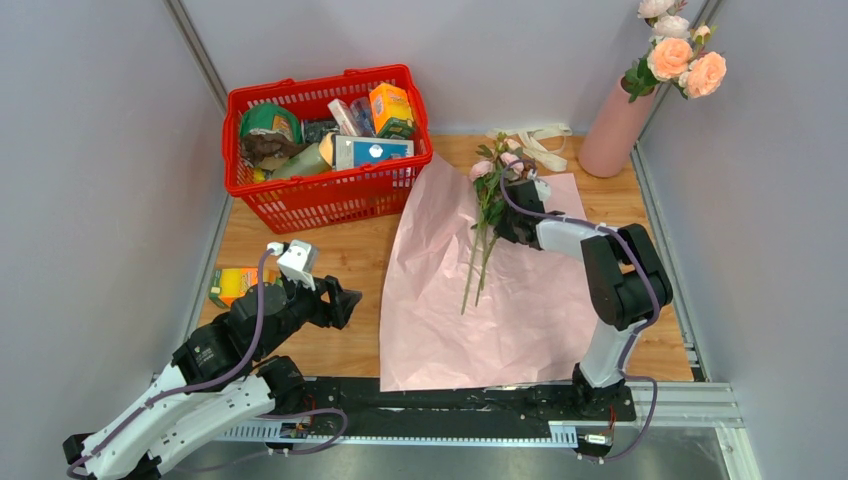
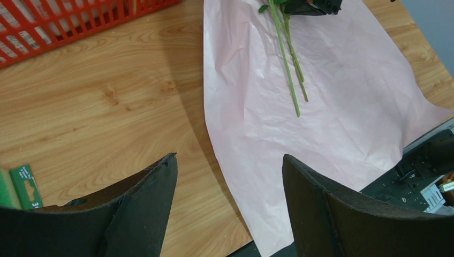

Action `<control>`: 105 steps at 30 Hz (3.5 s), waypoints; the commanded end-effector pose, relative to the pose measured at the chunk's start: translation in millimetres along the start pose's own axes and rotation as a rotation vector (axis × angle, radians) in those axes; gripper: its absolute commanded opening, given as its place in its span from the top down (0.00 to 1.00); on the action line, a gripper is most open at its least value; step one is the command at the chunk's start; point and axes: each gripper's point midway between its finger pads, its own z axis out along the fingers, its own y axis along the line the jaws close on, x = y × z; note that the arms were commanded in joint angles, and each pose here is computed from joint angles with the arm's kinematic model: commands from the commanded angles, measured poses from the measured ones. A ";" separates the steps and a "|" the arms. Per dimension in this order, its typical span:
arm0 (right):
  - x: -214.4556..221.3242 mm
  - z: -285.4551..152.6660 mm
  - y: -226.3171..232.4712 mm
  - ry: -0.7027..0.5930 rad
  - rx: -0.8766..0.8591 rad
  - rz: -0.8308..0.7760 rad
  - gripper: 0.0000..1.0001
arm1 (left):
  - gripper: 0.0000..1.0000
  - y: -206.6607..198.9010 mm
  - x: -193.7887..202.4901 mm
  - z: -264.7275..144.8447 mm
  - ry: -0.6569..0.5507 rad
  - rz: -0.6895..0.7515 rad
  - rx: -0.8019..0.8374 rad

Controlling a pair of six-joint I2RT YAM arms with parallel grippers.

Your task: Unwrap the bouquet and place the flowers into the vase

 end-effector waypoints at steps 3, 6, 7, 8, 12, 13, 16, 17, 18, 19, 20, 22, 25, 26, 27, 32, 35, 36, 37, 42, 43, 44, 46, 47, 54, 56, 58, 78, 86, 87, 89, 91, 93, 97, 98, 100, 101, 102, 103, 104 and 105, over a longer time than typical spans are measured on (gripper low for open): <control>-39.0 -24.9 15.7 -0.126 -0.030 0.015 1.00 | 0.21 -2.3 -4.0 0.7 -0.021 0.007 0.014; -51.3 -42.9 19.2 -0.175 -0.047 0.021 1.00 | 0.21 -2.6 -3.9 0.7 -0.020 0.008 0.015; -55.7 -49.4 19.6 -0.192 -0.053 0.025 1.00 | 0.21 -2.9 -3.8 0.6 -0.020 0.008 0.016; -58.3 -54.3 20.5 -0.204 -0.057 0.029 1.00 | 0.21 -2.5 -3.9 0.7 -0.020 0.009 0.015; -67.3 -72.6 21.1 -0.259 -0.063 0.031 1.00 | 0.21 -2.5 -3.9 0.7 -0.020 0.009 0.015; -69.3 -76.5 20.2 -0.274 -0.059 0.033 1.00 | 0.21 -2.6 -3.9 0.7 -0.020 0.008 0.015; -74.7 -88.1 21.5 -0.316 -0.061 0.031 1.00 | 0.21 -2.6 -3.7 0.9 -0.019 0.008 0.014; -76.2 -91.7 22.2 -0.325 -0.064 0.029 1.00 | 0.21 -2.4 -4.0 0.7 -0.021 0.008 0.014; -77.9 -95.0 21.6 -0.334 -0.064 0.029 1.00 | 0.21 -2.2 -3.6 0.6 -0.020 0.008 0.013; -78.5 -97.9 20.9 -0.340 -0.066 0.026 1.00 | 0.21 -2.1 -4.1 0.7 -0.020 0.008 0.012; -80.9 -104.1 22.6 -0.351 -0.078 0.026 1.00 | 0.21 -1.1 -3.7 0.7 -0.021 0.005 0.007; -83.8 -115.6 25.0 -0.367 -0.101 0.024 1.00 | 0.21 -0.7 -4.6 0.5 -0.024 0.002 0.003; -77.8 -132.3 26.4 -0.359 -0.158 0.046 1.00 | 0.21 -5.7 -6.8 -0.3 -0.019 0.001 0.025; -72.8 -136.2 27.3 -0.347 -0.179 0.052 1.00 | 0.21 -7.5 -9.7 -1.0 -0.025 -0.020 0.027; -66.5 -137.5 25.1 -0.333 -0.189 0.057 1.00 | 0.22 -11.8 -14.0 -2.0 -0.024 -0.037 0.039; -43.8 -151.2 27.4 -0.278 -0.282 0.094 1.00 | 0.21 -59.4 -34.8 10.0 -0.030 -0.193 0.208; -32.2 -153.9 25.8 -0.261 -0.320 0.132 1.00 | 0.21 -102.5 -29.5 27.5 0.031 -0.301 0.384; -29.4 -152.7 24.9 -0.259 -0.325 0.139 0.97 | 0.21 -110.5 -26.5 42.4 0.047 -0.320 0.397; -23.8 -148.9 20.3 -0.248 -0.316 0.145 0.93 | 0.21 -117.8 -23.1 47.0 0.074 -0.340 0.421; -5.3 -133.2 18.8 -0.188 -0.324 0.136 0.93 | 0.21 -129.8 16.2 106.7 0.200 -0.355 0.389; -1.7 -132.0 20.3 -0.173 -0.336 0.137 0.95 | 0.21 -139.5 7.3 113.8 0.160 -0.379 0.434; 0.9 -132.1 22.6 -0.165 -0.352 0.137 0.96 | 0.21 -138.8 21.2 125.3 0.192 -0.385 0.420; 3.0 -132.7 24.3 -0.161 -0.370 0.146 0.96 | 0.21 -145.5 23.3 139.2 0.182 -0.421 0.441; 2.1 -133.1 24.0 -0.165 -0.372 0.150 0.96 | 0.21 -151.1 18.5 142.3 0.164 -0.436 0.463; 2.9 -131.9 26.0 -0.171 -0.392 0.166 0.95 | 0.20 -182.9 39.5 180.5 0.223 -0.432 0.504; 3.0 -131.6 26.6 -0.174 -0.398 0.171 0.95 | 0.20 -188.6 47.0 188.1 0.239 -0.420 0.506; 3.6 -129.4 26.4 -0.174 -0.398 0.169 0.95 | 0.21 -192.8 52.7 195.4 0.255 -0.414 0.509; 6.1 -101.9 35.5 -0.140 -0.414 0.082 0.92 | 0.62 -209.2 91.5 243.8 0.356 -0.367 0.528; 2.1 -113.1 35.8 -0.140 -0.439 0.053 0.80 | 1.00 -205.3 96.0 253.8 0.362 -0.328 0.496; 0.7 -115.4 36.0 -0.147 -0.442 0.054 0.80 | 1.00 -204.6 98.2 252.7 0.365 -0.326 0.496; 0.3 -118.4 35.4 -0.147 -0.449 0.054 0.78 | 1.00 -201.9 97.6 252.3 0.357 -0.330 0.486; 4.3 -117.9 31.8 -0.103 -0.439 0.051 0.71 | 1.00 -199.0 98.7 251.8 0.353 -0.327 0.476; 5.5 -118.2 26.1 -0.075 -0.419 0.054 0.55 | 1.00 -195.5 100.9 251.3 0.350 -0.317 0.463; 1.0 -123.3 13.9 -0.087 -0.410 0.075 0.40 | 1.00 -190.4 100.8 252.9 0.336 -0.280 0.448; -0.6 -124.3 12.7 -0.086 -0.412 0.081 0.39 | 1.00 -189.2 101.9 253.1 0.336 -0.268 0.446; -1.5 -124.6 11.2 -0.077 -0.412 0.083 0.38 | 1.00 -190.2 100.1 253.4 0.330 -0.253 0.450; -1.2 -123.6 10.9 -0.066 -0.408 0.083 0.38 | 1.00 -190.9 98.1 253.7 0.325 -0.250 0.452; -0.5 -121.6 10.2 -0.054 -0.404 0.082 0.37 | 1.00 -190.5 97.9 254.4 0.322 -0.247 0.450; 1.2 -120.1 11.0 -0.039 -0.406 0.084 0.37 | 1.00 -190.3 96.0 255.0 0.317 -0.242 0.450; 3.0 -116.8 9.9 -0.025 -0.396 0.094 0.36 | 1.00 -190.0 96.1 256.1 0.317 -0.240 0.446; 2.4 -115.5 10.3 -0.018 -0.395 0.105 0.36 | 1.00 -190.4 96.1 256.1 0.316 -0.234 0.447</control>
